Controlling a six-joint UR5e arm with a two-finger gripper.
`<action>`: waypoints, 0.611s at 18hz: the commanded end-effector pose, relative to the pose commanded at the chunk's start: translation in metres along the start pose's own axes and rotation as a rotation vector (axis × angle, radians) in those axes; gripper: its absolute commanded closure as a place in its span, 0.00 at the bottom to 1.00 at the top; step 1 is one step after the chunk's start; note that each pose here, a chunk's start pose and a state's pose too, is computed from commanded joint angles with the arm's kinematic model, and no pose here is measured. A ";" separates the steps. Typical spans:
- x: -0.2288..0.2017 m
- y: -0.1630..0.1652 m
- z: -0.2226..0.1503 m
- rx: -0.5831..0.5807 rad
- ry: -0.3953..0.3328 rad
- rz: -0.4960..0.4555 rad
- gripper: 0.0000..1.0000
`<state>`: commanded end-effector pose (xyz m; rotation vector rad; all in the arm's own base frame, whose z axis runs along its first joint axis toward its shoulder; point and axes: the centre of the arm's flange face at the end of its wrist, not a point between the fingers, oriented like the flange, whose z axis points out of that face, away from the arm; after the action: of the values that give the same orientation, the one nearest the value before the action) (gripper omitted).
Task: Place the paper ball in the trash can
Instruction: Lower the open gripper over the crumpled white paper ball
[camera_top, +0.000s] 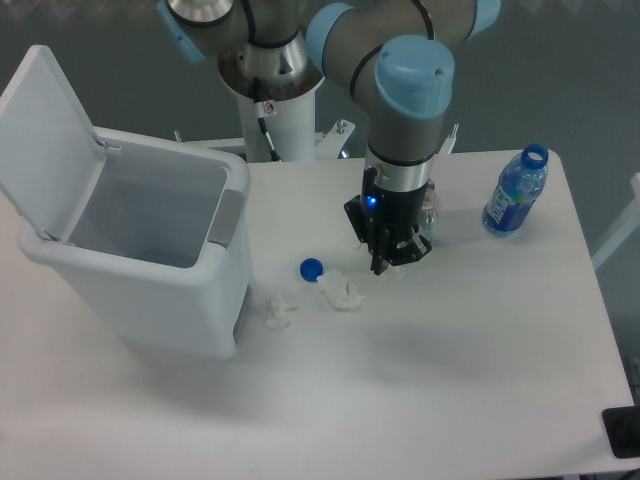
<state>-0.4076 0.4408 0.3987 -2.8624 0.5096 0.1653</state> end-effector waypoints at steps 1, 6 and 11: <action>0.001 0.000 0.003 -0.001 0.005 0.001 1.00; -0.003 -0.002 -0.004 0.009 -0.010 -0.032 1.00; -0.013 -0.015 -0.026 0.059 -0.043 -0.098 1.00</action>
<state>-0.4125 0.4522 0.4292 -2.8122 0.3594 0.1910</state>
